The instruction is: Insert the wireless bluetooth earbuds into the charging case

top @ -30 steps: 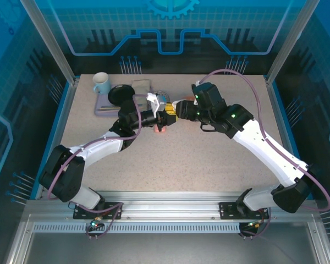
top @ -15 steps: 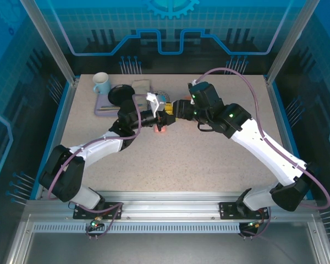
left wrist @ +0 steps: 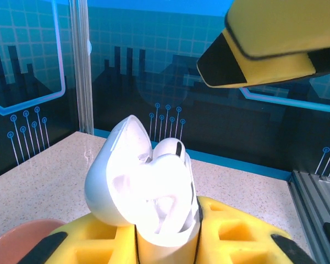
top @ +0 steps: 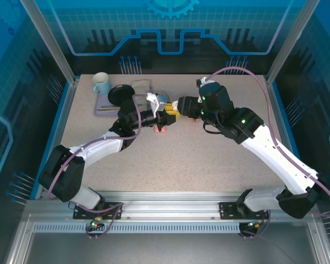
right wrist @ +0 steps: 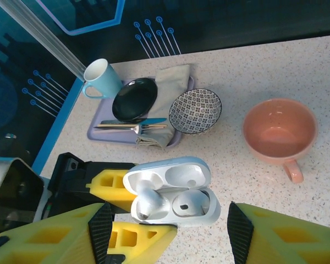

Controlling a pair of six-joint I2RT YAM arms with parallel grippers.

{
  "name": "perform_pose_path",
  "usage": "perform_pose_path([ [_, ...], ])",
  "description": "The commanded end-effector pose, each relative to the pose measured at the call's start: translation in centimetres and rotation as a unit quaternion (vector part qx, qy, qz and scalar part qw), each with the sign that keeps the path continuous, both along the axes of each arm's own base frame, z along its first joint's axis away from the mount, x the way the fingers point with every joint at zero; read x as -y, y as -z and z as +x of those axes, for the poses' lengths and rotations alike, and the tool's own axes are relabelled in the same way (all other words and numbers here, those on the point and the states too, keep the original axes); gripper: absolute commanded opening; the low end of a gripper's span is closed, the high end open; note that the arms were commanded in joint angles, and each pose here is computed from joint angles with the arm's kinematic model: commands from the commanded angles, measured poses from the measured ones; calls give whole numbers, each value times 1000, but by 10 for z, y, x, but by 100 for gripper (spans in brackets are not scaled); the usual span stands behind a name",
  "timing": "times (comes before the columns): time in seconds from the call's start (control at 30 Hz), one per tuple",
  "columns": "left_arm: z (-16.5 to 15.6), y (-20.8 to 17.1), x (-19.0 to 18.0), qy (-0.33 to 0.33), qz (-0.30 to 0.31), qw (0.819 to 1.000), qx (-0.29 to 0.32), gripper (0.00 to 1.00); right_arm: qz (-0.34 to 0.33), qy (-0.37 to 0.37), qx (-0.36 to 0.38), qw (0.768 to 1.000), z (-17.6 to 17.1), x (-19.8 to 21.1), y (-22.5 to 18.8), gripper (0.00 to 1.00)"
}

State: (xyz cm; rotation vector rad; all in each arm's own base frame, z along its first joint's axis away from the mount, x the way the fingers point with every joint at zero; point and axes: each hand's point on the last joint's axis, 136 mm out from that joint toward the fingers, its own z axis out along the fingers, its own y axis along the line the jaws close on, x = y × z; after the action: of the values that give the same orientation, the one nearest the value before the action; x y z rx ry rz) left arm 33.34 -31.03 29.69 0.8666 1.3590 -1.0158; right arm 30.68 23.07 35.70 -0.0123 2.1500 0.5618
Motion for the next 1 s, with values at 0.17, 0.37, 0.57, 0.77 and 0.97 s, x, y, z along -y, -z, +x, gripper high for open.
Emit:
perform_pose_path([
  [0.17, -7, -15, 3, 16, -16, 999, 23, 0, -13, -19, -13, 1000, 11, -18, 14, 60],
  [0.37, -7, -14, 3, 15, -16, 999, 23, 0, -30, -8, -37, 999, 16, -13, 31, 59],
  [0.57, -6, -14, 3, 14, -17, 999, 26, 0, -39, 17, -46, 998, 11, 2, 37, 58],
  [0.77, -5, -12, 4, 14, -17, 1000, 23, 0, -10, 14, -27, 999, -3, 8, 16, 57],
  [0.97, -5, -12, 3, 14, -17, 1000, 23, 0, -22, 14, -26, 999, 2, 7, 16, 57],
])
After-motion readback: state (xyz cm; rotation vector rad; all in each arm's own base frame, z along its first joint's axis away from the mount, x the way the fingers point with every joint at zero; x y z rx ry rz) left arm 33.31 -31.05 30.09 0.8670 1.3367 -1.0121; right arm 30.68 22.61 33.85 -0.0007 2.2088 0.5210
